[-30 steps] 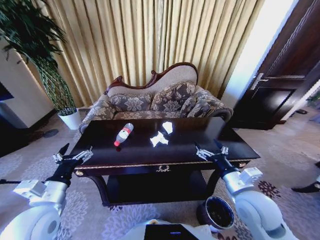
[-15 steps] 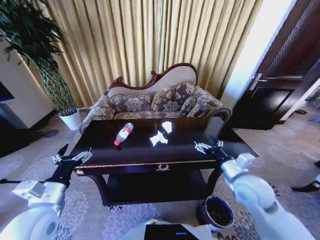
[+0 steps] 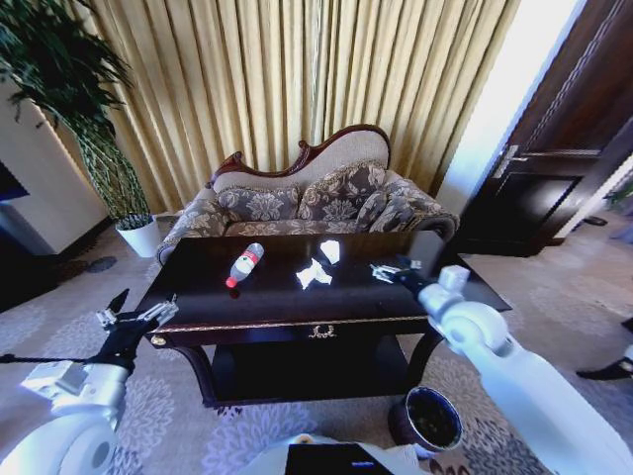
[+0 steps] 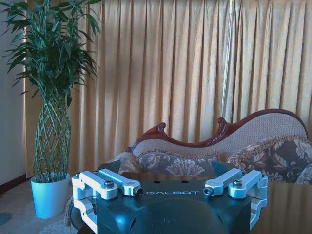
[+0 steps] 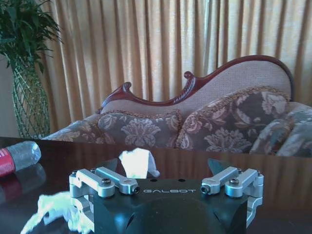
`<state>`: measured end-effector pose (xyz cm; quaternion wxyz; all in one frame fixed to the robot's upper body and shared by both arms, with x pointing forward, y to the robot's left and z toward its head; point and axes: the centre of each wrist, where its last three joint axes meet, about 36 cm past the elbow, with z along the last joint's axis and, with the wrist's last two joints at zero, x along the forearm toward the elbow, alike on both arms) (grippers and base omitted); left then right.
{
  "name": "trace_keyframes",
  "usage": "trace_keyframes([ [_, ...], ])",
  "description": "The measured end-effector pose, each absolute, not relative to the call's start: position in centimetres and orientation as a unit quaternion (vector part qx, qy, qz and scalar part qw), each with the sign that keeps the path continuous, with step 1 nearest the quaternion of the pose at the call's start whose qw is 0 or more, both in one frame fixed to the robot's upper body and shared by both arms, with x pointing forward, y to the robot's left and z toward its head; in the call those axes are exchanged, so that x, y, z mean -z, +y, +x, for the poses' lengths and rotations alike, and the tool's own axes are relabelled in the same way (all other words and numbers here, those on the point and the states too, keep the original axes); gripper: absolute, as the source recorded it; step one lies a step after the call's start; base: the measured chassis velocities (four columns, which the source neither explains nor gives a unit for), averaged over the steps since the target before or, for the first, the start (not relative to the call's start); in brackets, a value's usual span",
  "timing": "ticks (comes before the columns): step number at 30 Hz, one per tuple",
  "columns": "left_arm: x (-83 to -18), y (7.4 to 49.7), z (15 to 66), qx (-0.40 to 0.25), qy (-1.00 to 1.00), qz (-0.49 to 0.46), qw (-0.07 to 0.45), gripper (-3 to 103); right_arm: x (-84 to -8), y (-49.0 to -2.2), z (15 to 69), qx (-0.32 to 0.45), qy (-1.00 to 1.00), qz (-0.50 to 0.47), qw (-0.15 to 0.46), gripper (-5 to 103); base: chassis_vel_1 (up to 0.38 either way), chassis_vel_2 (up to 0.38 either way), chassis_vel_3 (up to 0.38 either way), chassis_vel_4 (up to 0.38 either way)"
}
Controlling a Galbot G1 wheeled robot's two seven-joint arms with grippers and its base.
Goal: Move to the front of the table and place the trash on the table into the trash bin.
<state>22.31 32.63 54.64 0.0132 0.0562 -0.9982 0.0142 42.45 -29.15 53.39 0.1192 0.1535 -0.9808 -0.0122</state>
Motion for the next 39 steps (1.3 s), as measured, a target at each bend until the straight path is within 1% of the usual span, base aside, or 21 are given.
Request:
trace_keyframes([
  [4, -54.6, 32.6, 22.3, -0.013, -0.998, 0.058, 0.013, 100, -53.4, -28.4, 44.4, 0.017, -0.978, 0.161, 0.128, 100, 0.000, 0.000, 0.000, 0.000],
  [8, -54.6, 32.7, 22.3, -0.011, -0.998, 0.062, 0.013, 100, -52.5, -27.0, 47.5, 0.023, -0.973, 0.171, 0.151, 100, 0.000, 0.000, 0.000, 0.000],
  [9, -54.6, 32.7, 22.3, -0.011, -0.998, 0.062, 0.013, 100, -52.5, -27.0, 47.5, 0.023, -0.973, 0.171, 0.151, 100, 0.000, 0.000, 0.000, 0.000],
  [14, -54.6, 32.8, 22.1, -0.009, -0.998, 0.067, 0.015, 100, -51.2, -25.1, 50.5, 0.025, -0.968, 0.181, 0.170, 100, 0.000, 0.000, 0.000, 0.000],
  [23, -54.8, 33.3, 21.8, -0.003, -0.997, 0.076, 0.015, 100, -50.9, -23.2, 54.9, 0.014, -0.968, 0.177, 0.175, 100, 0.000, 0.000, 0.000, 0.000],
  [29, -54.8, 33.4, 21.7, -0.005, -0.997, 0.079, 0.009, 100, -49.6, -23.1, 56.7, 0.006, -0.968, 0.166, 0.188, 100, 0.000, 0.000, 0.000, 0.000],
  [39, -54.7, 33.5, 21.5, -0.006, -0.996, 0.085, 0.003, 100, -48.3, -22.0, 57.4, 0.010, -0.964, 0.169, 0.203, 100, 0.000, 0.000, 0.000, 0.000],
])
